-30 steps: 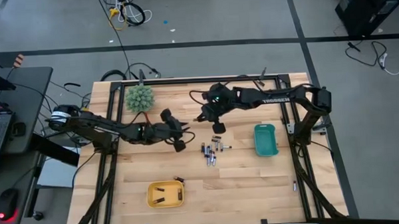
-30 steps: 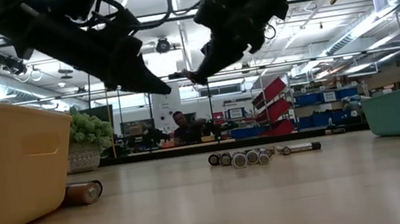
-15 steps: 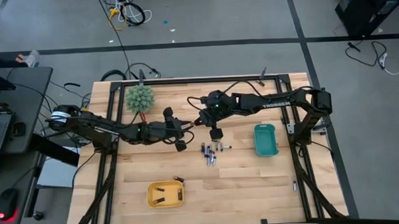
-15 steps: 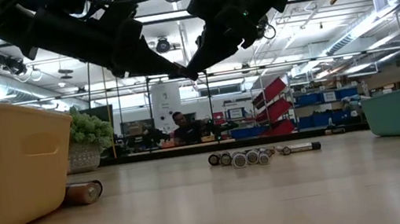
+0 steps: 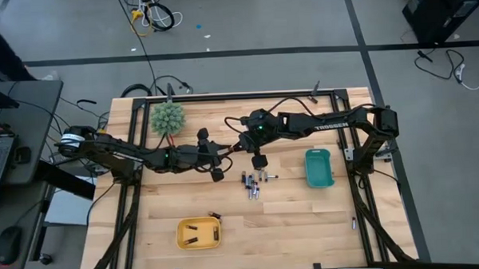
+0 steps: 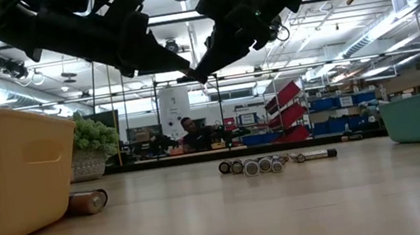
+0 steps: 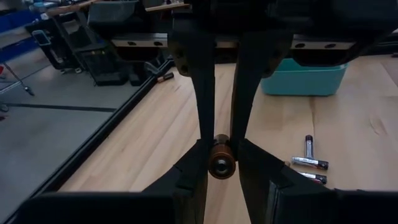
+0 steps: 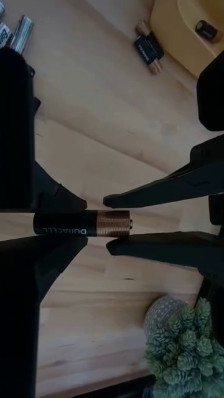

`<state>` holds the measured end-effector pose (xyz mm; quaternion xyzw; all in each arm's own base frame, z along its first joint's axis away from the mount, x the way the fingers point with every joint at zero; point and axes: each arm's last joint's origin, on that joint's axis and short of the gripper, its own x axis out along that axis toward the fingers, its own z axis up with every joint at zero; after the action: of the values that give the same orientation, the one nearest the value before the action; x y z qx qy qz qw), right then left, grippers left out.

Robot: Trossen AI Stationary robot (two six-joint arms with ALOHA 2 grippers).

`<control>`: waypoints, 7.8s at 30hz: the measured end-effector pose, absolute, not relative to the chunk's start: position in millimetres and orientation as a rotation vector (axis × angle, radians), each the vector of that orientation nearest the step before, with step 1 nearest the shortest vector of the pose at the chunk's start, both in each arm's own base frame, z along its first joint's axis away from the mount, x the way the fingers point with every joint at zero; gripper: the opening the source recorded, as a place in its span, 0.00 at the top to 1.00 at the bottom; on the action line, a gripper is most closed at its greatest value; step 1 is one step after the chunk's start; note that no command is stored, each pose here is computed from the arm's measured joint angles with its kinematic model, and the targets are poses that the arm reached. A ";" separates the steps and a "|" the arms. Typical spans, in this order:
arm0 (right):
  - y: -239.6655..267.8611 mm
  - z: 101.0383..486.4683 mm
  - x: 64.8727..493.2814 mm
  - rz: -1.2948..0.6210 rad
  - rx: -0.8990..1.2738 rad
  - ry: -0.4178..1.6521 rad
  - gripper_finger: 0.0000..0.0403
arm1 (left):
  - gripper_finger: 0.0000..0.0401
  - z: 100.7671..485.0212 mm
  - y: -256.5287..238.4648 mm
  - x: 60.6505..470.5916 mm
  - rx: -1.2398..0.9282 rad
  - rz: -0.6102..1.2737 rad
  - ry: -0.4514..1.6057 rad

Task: Sort batteries
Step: Put the black battery into the yellow bin

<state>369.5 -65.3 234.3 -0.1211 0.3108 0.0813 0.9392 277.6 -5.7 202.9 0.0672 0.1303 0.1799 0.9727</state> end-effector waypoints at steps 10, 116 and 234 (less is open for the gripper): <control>-65.4 235.1 370.1 0.164 -0.250 0.625 0.93 | 0.80 202.4 -5.7 277.4 0.139 0.362 0.270; -259.3 255.4 202.1 -0.963 0.215 0.964 0.71 | 0.82 223.5 -55.3 269.4 0.433 0.591 0.947; -284.8 133.9 152.1 -1.106 0.684 1.038 1.00 | 0.89 195.1 -7.1 291.8 0.366 0.349 0.799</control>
<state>152.1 -284.8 133.9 0.3038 0.4612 -0.4914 0.6734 291.8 -7.1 195.1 0.1760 0.3848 0.1680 0.8903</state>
